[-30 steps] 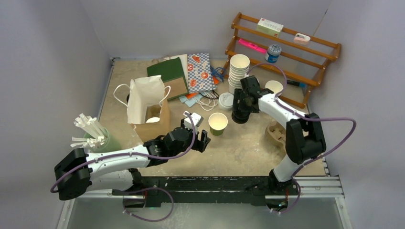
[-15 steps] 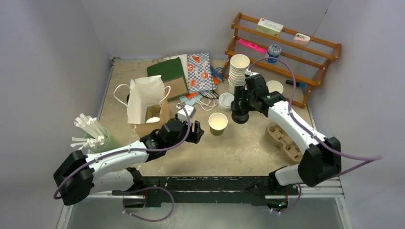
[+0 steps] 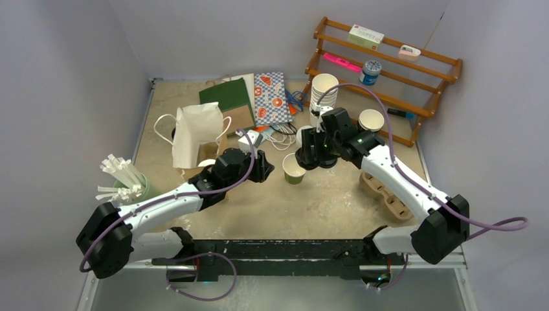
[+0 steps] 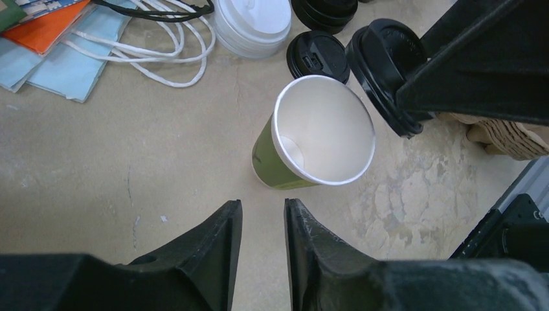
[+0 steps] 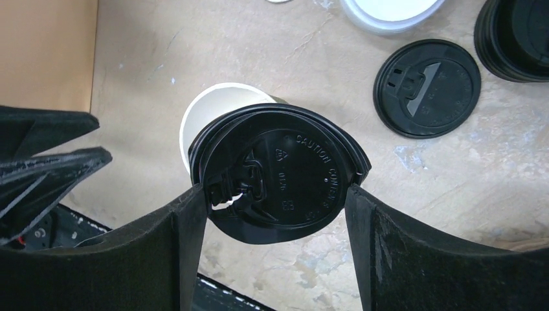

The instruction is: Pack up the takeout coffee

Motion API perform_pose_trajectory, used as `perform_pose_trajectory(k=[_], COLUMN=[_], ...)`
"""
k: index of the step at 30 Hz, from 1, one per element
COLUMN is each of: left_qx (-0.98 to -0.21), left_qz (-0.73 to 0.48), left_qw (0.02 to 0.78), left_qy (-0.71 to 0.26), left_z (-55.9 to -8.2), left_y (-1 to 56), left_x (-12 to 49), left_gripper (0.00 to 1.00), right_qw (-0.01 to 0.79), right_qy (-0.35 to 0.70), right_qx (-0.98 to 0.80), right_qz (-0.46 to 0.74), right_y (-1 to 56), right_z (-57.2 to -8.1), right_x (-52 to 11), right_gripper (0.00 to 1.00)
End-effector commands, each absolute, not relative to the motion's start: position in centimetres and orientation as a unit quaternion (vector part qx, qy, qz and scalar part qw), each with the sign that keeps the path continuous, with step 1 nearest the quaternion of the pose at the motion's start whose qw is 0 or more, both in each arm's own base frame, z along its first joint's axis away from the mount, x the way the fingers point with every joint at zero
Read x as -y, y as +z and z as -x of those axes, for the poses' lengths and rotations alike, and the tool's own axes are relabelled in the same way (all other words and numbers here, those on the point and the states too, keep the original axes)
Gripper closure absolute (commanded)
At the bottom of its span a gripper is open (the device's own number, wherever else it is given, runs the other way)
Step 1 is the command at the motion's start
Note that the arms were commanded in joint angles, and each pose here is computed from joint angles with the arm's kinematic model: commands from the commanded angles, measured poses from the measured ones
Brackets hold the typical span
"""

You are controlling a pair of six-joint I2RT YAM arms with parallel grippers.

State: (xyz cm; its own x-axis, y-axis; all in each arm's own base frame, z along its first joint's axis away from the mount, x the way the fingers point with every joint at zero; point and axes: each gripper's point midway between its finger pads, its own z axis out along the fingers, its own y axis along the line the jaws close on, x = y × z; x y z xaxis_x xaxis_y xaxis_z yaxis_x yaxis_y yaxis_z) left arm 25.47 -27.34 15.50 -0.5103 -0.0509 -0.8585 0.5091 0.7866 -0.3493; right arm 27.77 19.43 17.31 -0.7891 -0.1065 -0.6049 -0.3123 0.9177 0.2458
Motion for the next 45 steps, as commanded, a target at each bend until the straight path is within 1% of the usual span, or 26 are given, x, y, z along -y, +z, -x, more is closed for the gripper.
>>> perform_pose_trajectory(k=[1,7,12,19,21,26,33,35,39,41,42,45], left_qx=[-0.797,-0.799,-0.797,-0.799,-0.798,-0.799,-0.799,-0.798,-0.795,-0.795,-0.794,-0.791], left_qz=[-0.122,-0.113,-0.106,-0.109,-0.111,-0.117,-0.126,-0.129,-0.133,-0.135,-0.136,-0.139], left_qw=[0.482,0.471,0.471,0.466,0.466,0.466,0.467,0.471,0.48,0.483,0.485,0.49], left_qy=[-0.343,-0.356,-0.363,-0.365,-0.366,-0.362,-0.357,-0.354,-0.345,-0.341,-0.34,-0.338], left_z=[-26.8,-27.8,-28.6,-29.5,-29.6,-30.1,-30.1,-30.1,-30.1,-30.1,-30.1,-29.9], left_y=[17.9,17.1,16.7,15.7,15.6,15.4,15.3,15.5,16.1,16.4,16.6,17.1], left_x=[28.8,29.2,29.4,30.0,30.3,30.5,30.5,30.4,30.0,29.8,29.7,29.5], left_gripper=[0.7,0.73,0.76,0.78,0.78,0.78,0.78,0.78,0.79,0.79,0.78,0.78], right_qw=[0.287,0.267,0.273,0.275,0.275,0.271,0.288,0.281,0.317,0.326,0.326,0.332], right_qy=[0.183,0.171,0.157,0.144,0.143,0.132,0.124,0.125,0.079,0.083,0.088,0.096], right_qx=[-0.929,-0.934,-0.934,-0.934,-0.934,-0.936,-0.935,-0.94,-0.94,-0.94,-0.94,-0.938], right_qz=[0.142,0.165,0.172,0.177,0.178,0.181,0.165,0.15,0.094,0.064,0.05,0.012], right_y=[17.2,16.0,16.1,16.2,16.3,16.3,16.9,16.8,16.9,16.9,16.8,16.1], right_z=[-27.2,-26.8,-27.0,-27.4,-27.6,-27.8,-27.6,-27.0,-28.2,-28.9,-29.3,-30.4], right_x=[-20.5,-21.8,-22.3,-22.7,-22.8,-22.8,-21.9,-21.5,-18.9,-17.8,-17.2,-15.6], right_gripper=[0.33,0.34,0.34,0.33,0.31,0.18,0.17,0.19,0.33,0.39,0.41,0.43])
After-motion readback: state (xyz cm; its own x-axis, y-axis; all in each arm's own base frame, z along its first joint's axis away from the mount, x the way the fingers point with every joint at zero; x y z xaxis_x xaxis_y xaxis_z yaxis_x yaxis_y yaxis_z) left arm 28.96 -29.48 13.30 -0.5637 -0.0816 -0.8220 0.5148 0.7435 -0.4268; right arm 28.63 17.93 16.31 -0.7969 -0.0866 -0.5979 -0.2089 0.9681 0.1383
